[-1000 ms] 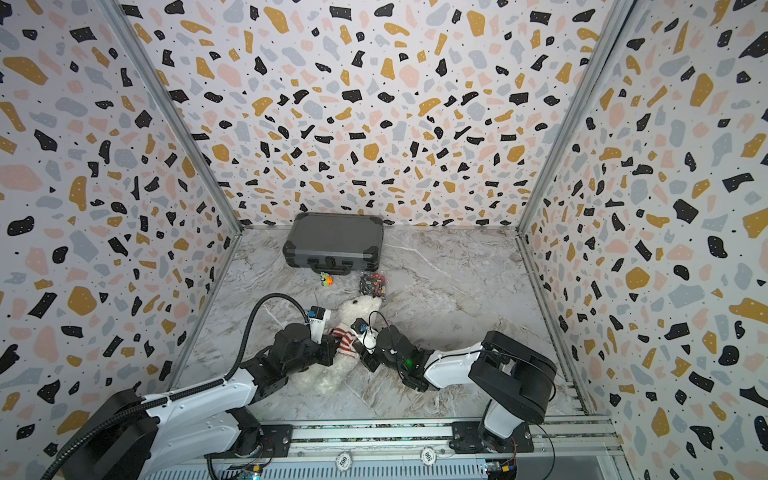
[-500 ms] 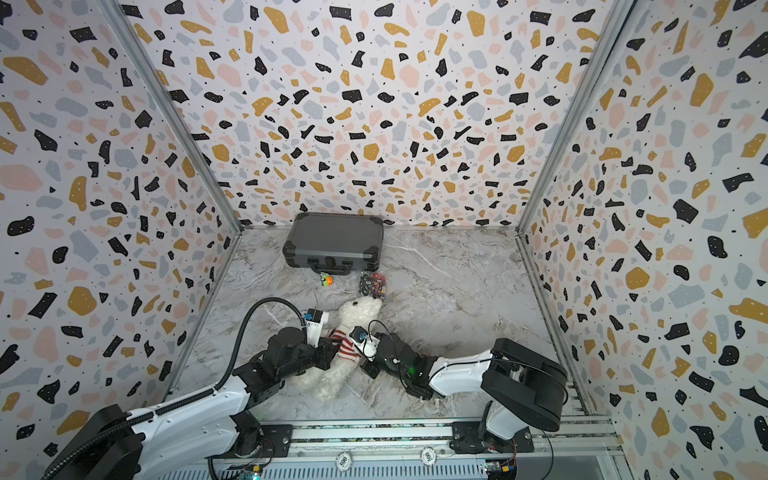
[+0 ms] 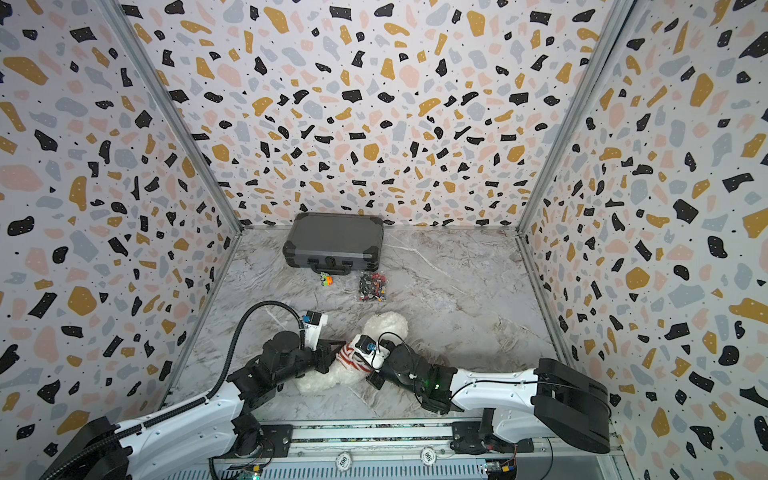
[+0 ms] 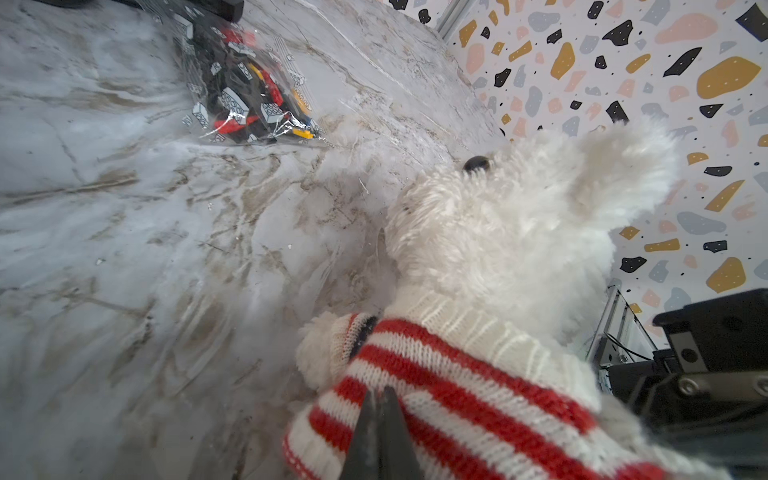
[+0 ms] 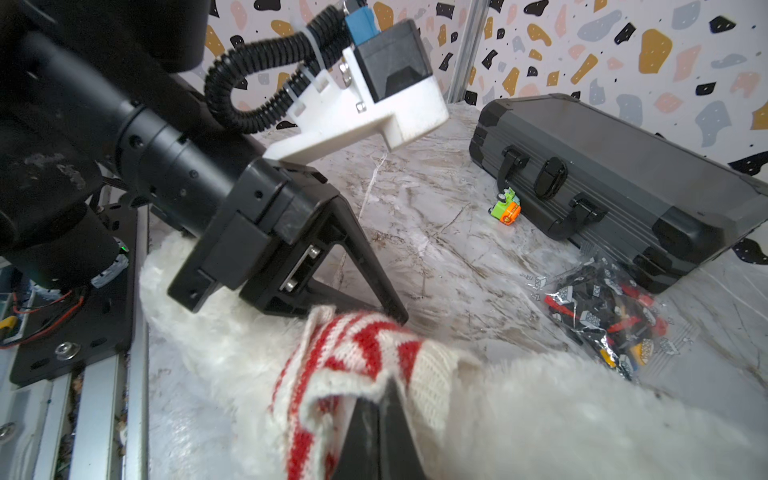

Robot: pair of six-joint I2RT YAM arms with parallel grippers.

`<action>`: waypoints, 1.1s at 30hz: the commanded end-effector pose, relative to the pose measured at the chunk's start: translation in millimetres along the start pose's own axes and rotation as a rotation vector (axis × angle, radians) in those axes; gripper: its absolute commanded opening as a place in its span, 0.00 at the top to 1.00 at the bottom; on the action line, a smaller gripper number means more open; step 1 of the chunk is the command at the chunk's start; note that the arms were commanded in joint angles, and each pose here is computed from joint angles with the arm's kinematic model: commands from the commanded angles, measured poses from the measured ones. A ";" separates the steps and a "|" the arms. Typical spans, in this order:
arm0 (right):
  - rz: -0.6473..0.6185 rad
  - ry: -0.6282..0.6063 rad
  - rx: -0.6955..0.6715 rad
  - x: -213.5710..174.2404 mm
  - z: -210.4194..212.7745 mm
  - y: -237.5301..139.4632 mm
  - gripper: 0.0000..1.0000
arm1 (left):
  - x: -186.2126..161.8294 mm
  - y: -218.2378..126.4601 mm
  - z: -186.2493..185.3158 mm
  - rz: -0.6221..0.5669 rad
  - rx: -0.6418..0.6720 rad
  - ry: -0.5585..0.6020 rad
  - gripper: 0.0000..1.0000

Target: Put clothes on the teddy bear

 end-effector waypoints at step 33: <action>0.126 -0.104 -0.105 -22.3 0.3 1.5 0.97 | -21.6 4.0 2.8 0.032 -0.022 -0.052 1.00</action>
Point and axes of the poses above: each gripper's point midway between its finger pads, its own y axis out along the fingers, its own z axis along the line the jaws close on, x = y × z, the point moved 2 cm from there along -y, back along the fingers, and after that the axes turned 15 degrees about y, right-handed, at the moved point
